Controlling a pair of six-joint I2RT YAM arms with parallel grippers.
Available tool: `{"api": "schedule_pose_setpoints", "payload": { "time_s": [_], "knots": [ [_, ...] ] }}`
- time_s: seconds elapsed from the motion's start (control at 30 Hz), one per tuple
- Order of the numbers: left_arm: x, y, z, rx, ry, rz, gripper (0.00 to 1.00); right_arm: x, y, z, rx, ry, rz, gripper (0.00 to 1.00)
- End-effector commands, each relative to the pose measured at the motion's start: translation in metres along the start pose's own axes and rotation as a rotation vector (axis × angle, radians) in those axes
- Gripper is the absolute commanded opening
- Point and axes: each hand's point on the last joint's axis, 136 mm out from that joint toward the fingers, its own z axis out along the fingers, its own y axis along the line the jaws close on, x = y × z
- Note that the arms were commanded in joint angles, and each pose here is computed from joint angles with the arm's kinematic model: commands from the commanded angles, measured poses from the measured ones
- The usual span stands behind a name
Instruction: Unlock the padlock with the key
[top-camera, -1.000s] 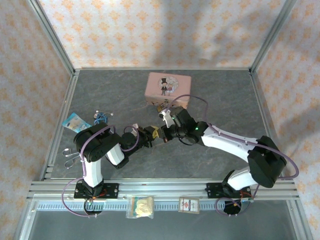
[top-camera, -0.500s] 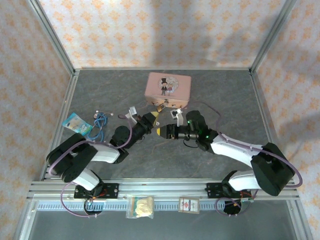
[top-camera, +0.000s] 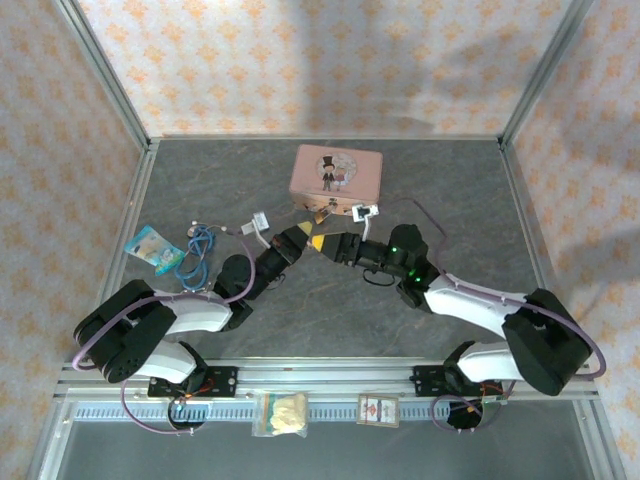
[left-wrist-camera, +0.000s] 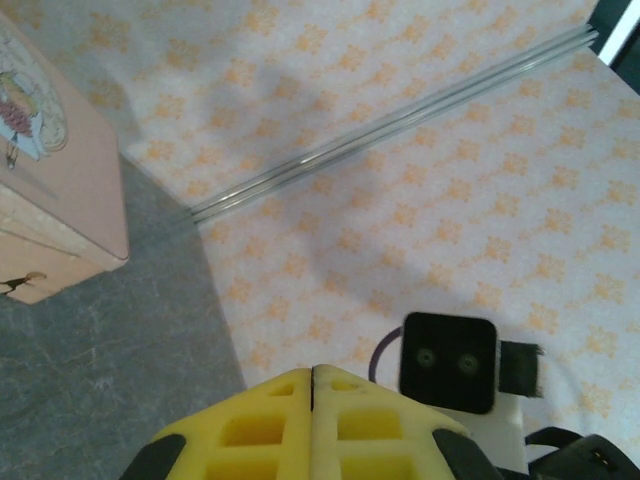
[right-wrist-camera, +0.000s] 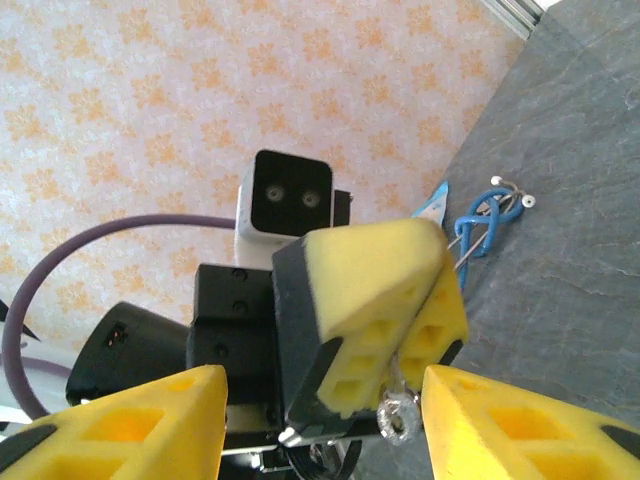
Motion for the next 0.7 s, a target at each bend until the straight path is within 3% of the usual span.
{"api": "schedule_pose_setpoints", "payload": {
  "time_s": [0.0,0.67],
  "knots": [
    [-0.007,-0.021,-0.006,0.087,-0.039,0.05,0.0,-0.013,0.013,0.005,-0.059,-0.031,-0.019,0.53],
    [-0.007,-0.022,-0.011,0.131,-0.054,-0.007,0.0,0.004,0.012,0.019,-0.174,0.036,0.082,0.25]
  ]
}}
